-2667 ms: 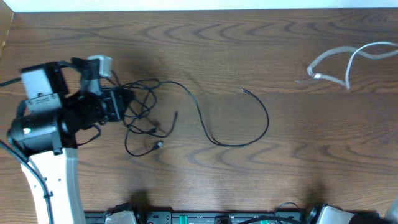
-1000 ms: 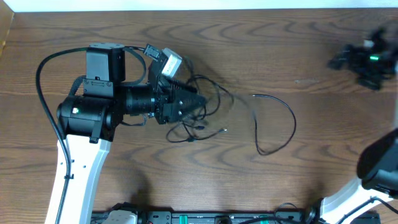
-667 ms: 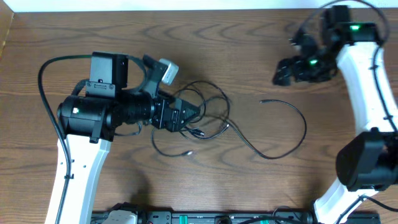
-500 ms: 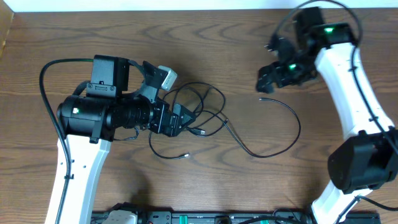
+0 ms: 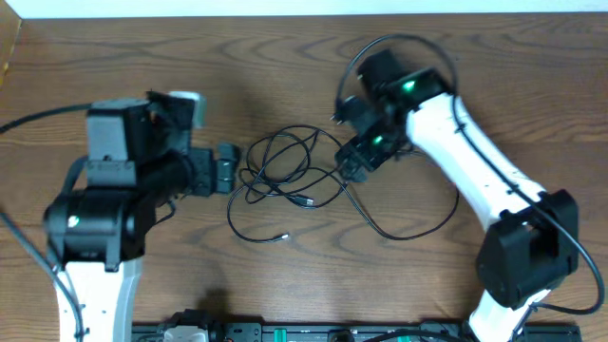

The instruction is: Untangle cables

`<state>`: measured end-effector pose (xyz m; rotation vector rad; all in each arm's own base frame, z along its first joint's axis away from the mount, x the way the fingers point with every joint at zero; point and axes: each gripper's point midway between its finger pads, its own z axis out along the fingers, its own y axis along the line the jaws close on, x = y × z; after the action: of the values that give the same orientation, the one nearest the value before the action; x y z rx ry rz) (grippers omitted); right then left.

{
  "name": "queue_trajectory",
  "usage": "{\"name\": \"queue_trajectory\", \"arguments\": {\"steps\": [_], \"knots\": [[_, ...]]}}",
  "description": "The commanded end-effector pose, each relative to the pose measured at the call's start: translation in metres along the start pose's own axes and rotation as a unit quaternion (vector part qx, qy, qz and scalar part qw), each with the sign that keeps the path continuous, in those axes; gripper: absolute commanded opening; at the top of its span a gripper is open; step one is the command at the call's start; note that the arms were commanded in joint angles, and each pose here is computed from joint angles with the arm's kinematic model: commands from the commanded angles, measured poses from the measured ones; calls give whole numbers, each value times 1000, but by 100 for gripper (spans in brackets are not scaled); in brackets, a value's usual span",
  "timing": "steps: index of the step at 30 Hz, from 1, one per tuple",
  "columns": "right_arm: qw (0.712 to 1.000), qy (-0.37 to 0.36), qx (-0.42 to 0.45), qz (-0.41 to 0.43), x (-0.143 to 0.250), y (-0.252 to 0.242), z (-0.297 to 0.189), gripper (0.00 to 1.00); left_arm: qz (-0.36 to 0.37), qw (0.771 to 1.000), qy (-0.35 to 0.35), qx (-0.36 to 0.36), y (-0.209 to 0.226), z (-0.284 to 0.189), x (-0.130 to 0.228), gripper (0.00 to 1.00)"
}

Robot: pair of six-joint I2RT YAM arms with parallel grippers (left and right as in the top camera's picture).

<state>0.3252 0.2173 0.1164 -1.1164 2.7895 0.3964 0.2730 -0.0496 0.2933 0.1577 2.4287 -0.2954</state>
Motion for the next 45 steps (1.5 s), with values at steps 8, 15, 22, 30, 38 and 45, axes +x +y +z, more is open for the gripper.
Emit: {"name": "queue_trajectory", "arguments": {"steps": [8, 15, 22, 30, 38, 45], "knots": [[979, -53, 5, -198, -24, 57, 56, 99, -41, 998, -1, -53, 20, -23, 14, 100], [967, -66, -4, -246, -24, 94, 78, 93, -43, 998, 10, -51, 19, -22, 19, 100], [977, -83, 37, -195, -31, 82, 86, 1, -44, 998, 14, -46, 18, -22, 21, 100], [972, -135, 162, -104, -54, 45, 36, 1, -45, 998, 19, -46, 17, -22, 24, 100], [905, -290, 307, -41, -57, 29, -144, 1, -46, 998, 23, -45, 18, -21, 25, 100], [831, -497, 246, -41, -26, 77, -296, 1, -52, 998, 43, 4, 4, -7, 23, 88]]}}
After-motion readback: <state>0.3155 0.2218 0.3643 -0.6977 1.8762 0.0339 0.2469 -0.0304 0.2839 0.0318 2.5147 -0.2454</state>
